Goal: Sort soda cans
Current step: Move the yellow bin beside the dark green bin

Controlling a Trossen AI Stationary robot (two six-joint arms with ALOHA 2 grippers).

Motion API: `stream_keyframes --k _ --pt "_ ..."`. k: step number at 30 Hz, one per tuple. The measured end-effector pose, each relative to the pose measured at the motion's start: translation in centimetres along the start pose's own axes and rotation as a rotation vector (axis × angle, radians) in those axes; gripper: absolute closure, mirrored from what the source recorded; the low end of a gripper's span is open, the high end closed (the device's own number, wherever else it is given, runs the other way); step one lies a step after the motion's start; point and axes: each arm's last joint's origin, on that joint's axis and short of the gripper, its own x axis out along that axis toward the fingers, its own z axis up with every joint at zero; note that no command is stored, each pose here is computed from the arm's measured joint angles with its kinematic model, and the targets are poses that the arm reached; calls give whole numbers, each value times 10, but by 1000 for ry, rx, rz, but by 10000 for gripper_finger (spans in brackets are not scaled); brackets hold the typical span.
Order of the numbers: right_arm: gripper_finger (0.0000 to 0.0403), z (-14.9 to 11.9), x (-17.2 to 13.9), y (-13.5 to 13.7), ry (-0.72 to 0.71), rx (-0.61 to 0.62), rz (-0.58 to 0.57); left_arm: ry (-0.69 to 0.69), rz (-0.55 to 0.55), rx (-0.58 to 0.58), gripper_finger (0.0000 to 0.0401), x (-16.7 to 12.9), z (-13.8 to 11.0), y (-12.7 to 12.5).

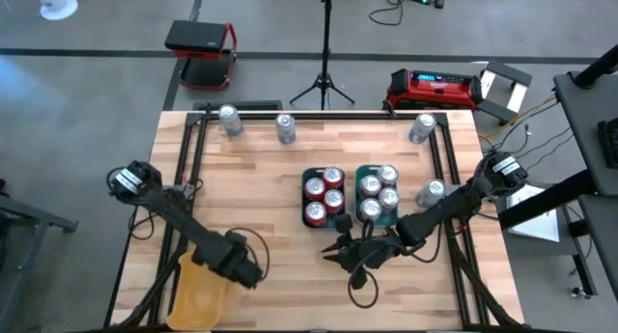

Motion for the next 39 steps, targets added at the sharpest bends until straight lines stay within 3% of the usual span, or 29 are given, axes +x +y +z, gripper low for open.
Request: stream_keyframes --k 2,9,14,24,30,39 --pt "344 0 1 0 -1 2 0 -11 -11 8 393 -3 12 2" --pt "355 -5 8 4 16 35 10 -89 -62 18 389 -23 69 13" --pt "350 -13 17 10 44 39 15 -175 -95 -37 399 -38 123 30" --pt "340 -24 29 18 90 67 25 -311 -283 -211 400 -69 220 53" --pt "344 -24 28 20 90 63 30 -368 -333 -309 400 -83 245 60" --pt "355 -24 26 24 96 55 42 -365 -385 -332 400 -94 242 53"
